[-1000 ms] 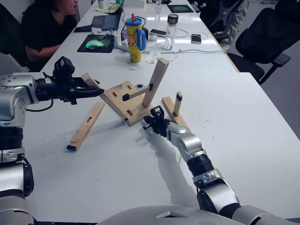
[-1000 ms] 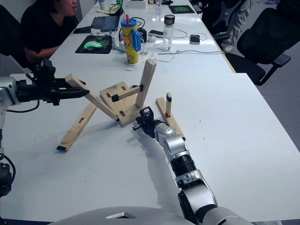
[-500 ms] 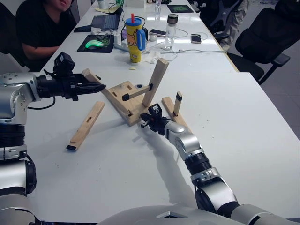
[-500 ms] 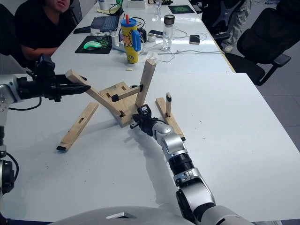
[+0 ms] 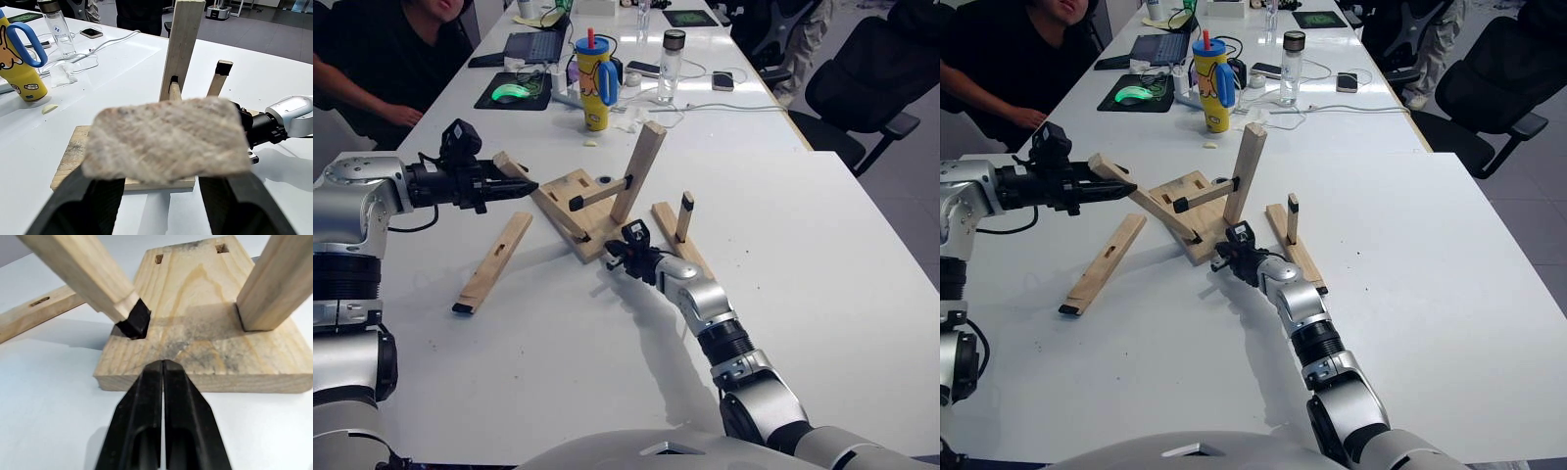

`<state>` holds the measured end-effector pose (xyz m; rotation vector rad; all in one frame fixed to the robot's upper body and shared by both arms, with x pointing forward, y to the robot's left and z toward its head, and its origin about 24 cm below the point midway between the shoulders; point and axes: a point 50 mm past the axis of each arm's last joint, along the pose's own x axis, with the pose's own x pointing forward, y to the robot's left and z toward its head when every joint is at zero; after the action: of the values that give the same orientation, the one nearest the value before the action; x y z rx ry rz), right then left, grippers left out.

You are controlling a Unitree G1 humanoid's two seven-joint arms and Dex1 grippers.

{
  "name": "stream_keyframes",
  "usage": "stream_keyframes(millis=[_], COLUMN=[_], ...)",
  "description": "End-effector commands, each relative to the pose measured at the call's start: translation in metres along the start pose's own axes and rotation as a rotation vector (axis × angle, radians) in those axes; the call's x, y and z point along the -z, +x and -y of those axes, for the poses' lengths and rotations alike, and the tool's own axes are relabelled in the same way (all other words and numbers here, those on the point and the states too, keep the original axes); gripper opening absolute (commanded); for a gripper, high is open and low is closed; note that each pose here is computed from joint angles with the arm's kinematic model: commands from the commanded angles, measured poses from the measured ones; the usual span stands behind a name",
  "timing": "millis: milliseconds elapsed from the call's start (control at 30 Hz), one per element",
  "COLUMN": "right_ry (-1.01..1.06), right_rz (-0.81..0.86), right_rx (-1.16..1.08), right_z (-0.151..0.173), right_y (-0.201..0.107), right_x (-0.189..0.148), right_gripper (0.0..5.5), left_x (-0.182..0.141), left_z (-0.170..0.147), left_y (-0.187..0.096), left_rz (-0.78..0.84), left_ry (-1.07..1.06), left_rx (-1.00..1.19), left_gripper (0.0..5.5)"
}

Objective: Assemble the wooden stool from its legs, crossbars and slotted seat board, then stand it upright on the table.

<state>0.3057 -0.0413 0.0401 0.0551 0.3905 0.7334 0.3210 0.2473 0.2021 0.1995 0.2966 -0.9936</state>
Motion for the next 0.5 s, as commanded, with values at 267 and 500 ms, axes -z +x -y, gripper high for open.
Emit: stream_keyframes(millis=[267,500], right_ry=[-0.054,-0.108], right_rz=[0.063,-0.269], right_rx=[0.026,0.069], right_z=[0.003,0.014], right_y=[0.012,0.020], right_x=[-0.020,0.021], right_gripper=[0.01,0.01], left_x=[-0.002,0.007], left_z=[0.017,0.030], left_y=[0.019,0.029], left_rz=[-0.098,-0.118], left_ry=[0.057,0.060], left_rx=[0.075,0.115], left_gripper=[2.12,2.12])
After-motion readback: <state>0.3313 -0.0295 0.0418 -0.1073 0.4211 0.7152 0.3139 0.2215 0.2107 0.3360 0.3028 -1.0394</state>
